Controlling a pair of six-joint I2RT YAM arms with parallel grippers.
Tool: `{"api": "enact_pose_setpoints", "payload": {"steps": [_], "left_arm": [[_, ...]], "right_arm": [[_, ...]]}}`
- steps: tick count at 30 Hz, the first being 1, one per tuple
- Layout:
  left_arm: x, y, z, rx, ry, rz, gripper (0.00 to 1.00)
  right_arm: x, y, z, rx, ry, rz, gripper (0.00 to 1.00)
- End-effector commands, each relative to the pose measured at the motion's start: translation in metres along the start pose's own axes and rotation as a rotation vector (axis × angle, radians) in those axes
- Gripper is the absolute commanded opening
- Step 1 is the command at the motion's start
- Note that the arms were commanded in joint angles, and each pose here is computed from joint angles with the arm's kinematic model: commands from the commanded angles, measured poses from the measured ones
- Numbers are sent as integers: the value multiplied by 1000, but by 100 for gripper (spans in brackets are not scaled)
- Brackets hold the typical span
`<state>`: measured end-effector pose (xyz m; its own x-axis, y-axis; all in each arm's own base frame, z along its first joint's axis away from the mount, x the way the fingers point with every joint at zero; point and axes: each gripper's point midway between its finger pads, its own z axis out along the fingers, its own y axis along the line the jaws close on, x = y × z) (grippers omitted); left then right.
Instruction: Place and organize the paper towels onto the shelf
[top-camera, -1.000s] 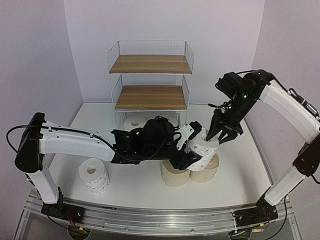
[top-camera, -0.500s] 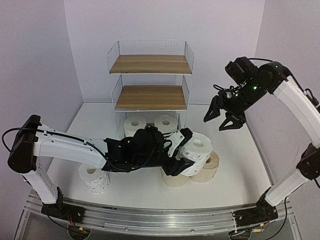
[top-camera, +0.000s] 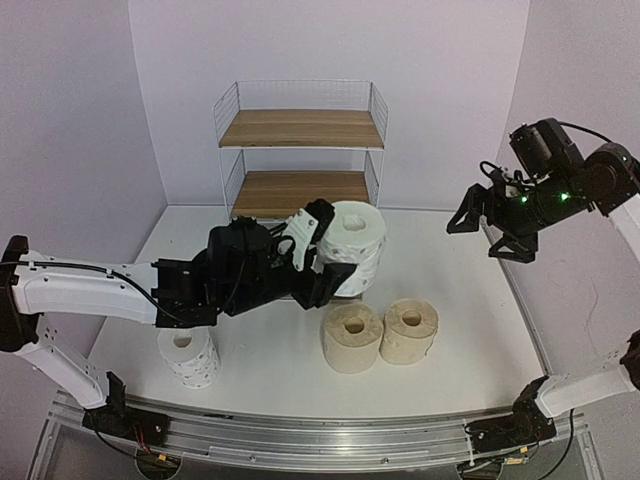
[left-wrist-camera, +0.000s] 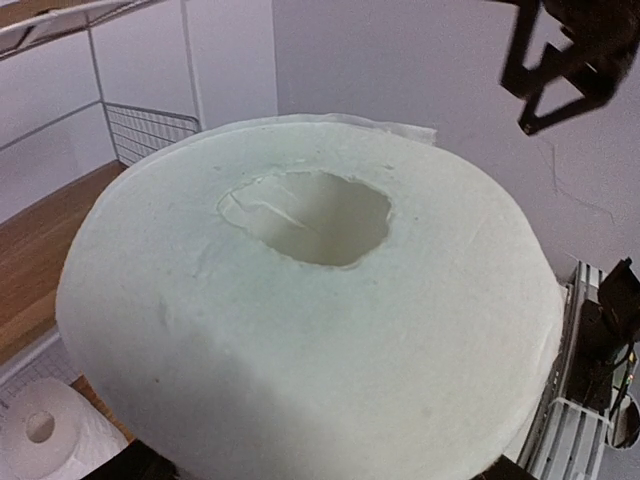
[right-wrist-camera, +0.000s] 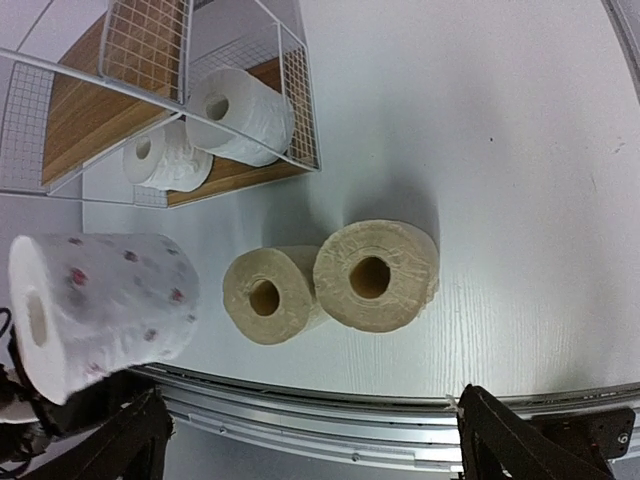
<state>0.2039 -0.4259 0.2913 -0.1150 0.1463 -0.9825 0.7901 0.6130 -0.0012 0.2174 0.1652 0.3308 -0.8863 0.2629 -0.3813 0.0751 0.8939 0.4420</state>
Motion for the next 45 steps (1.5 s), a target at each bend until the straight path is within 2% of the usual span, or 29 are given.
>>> {"api": "enact_pose_setpoints", "payload": {"steps": [1,6,12,24,45], "left_arm": [[-74,58,-10,-136,-174,-43,0],[-94,88,-5,-201,-210,-13,0],[-107,110,3,-230,-223,-24,0],[-94,117,14,-235,-200,-24,0],[-99,133,57,-219,-234,-68,0]], "right_arm": [[4,-31,-5,95,-56,27,98],[0,-40,-8,98,-125,36,98],[0,-40,-10,87,-134,25,98],[-1,-42,-14,86,-149,11,98],[0,-48,-14,93,-167,42,98]]}}
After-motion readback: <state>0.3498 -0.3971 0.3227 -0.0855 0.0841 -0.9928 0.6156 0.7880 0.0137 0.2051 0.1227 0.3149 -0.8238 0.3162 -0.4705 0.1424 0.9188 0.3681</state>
